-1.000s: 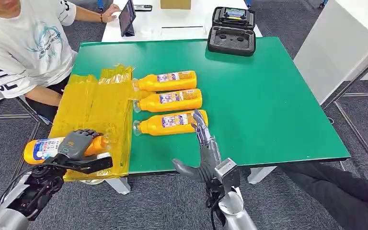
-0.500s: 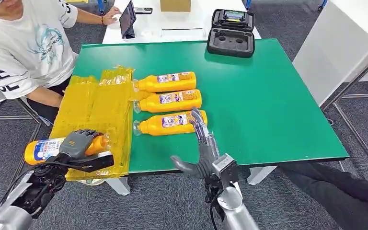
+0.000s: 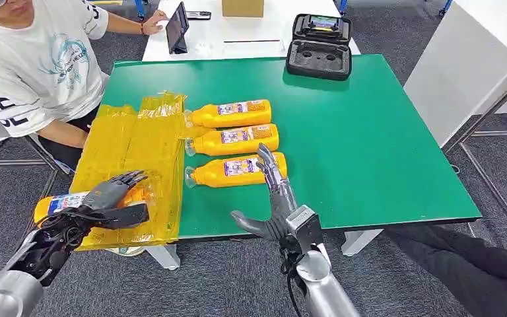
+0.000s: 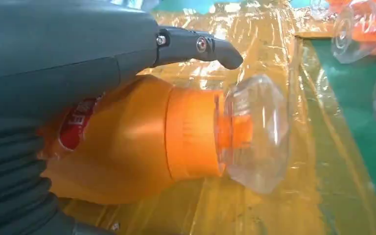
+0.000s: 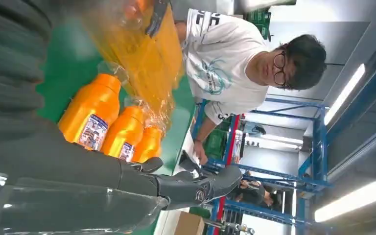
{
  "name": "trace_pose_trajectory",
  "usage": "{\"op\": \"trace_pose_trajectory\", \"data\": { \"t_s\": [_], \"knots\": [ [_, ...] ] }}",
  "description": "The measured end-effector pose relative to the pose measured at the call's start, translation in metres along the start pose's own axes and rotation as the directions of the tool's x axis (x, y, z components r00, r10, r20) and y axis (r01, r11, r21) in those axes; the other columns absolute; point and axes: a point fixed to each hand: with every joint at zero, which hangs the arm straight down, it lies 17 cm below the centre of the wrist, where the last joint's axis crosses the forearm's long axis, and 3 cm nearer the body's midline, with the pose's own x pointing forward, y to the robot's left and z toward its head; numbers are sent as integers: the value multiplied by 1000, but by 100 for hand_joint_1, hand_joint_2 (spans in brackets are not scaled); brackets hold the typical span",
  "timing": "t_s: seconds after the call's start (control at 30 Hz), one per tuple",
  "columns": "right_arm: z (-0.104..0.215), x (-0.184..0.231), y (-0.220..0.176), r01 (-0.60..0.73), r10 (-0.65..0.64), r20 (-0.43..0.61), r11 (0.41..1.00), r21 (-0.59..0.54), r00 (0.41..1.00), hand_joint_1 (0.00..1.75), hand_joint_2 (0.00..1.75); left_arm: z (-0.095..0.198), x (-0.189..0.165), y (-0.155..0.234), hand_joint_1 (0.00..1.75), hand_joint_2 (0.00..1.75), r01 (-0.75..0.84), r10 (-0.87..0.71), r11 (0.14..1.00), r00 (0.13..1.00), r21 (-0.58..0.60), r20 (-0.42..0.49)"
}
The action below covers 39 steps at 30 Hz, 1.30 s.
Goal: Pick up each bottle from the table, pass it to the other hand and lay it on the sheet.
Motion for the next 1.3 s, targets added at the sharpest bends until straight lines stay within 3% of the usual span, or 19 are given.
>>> {"op": "trace_pose_trajectory", "data": {
  "t_s": [0.3, 0.5, 0.6, 0.67, 0.8, 0.87, 0.93, 1.17, 1.3],
  "knots": [
    [3, -5, 5, 7, -7, -15, 1000, 6, 1000, 0, 175, 3, 3, -6, 0, 0, -171, 178, 978, 982, -115, 55],
    [6, -7, 7, 6, -6, -25, 1000, 5, 1000, 0, 175, 5, 11, -2, 0, 0, -279, 290, 952, 953, -123, 90],
    [6, -10, 6, 3, -3, -37, 1000, 1, 999, 0, 175, 5, 26, 9, 0, 0, -365, 376, 926, 912, -97, 166],
    [8, -11, 7, 3, -3, -41, 1000, -1, 999, 0, 175, 4, 34, 22, 0, 0, -424, 419, 905, 882, -25, 217],
    [10, -13, 8, 6, -7, -53, 1000, -6, 999, 0, 175, -2, 43, 63, 0, 0, -474, 404, 843, 870, 255, 283],
    [10, -13, 10, 16, -17, -55, 1000, -11, 998, 0, 175, 5, 42, 97, 0, 0, -453, 353, 763, 890, 462, 290],
    [10, -14, 12, 26, -27, -57, 1000, -14, 998, 0, 175, 11, 47, 121, 0, 0, -450, 336, 677, 893, 583, 298],
    [11, -16, 18, 37, -38, -64, 999, -8, 997, 0, 175, 16, 69, 128, 0, 0, -475, 336, 621, 880, 623, 336],
    [12, -18, 20, 51, -51, -70, 999, -11, 996, 0, 175, 36, 81, 156, 0, 0, -315, 160, 562, 949, 765, 273]
  ]
}}
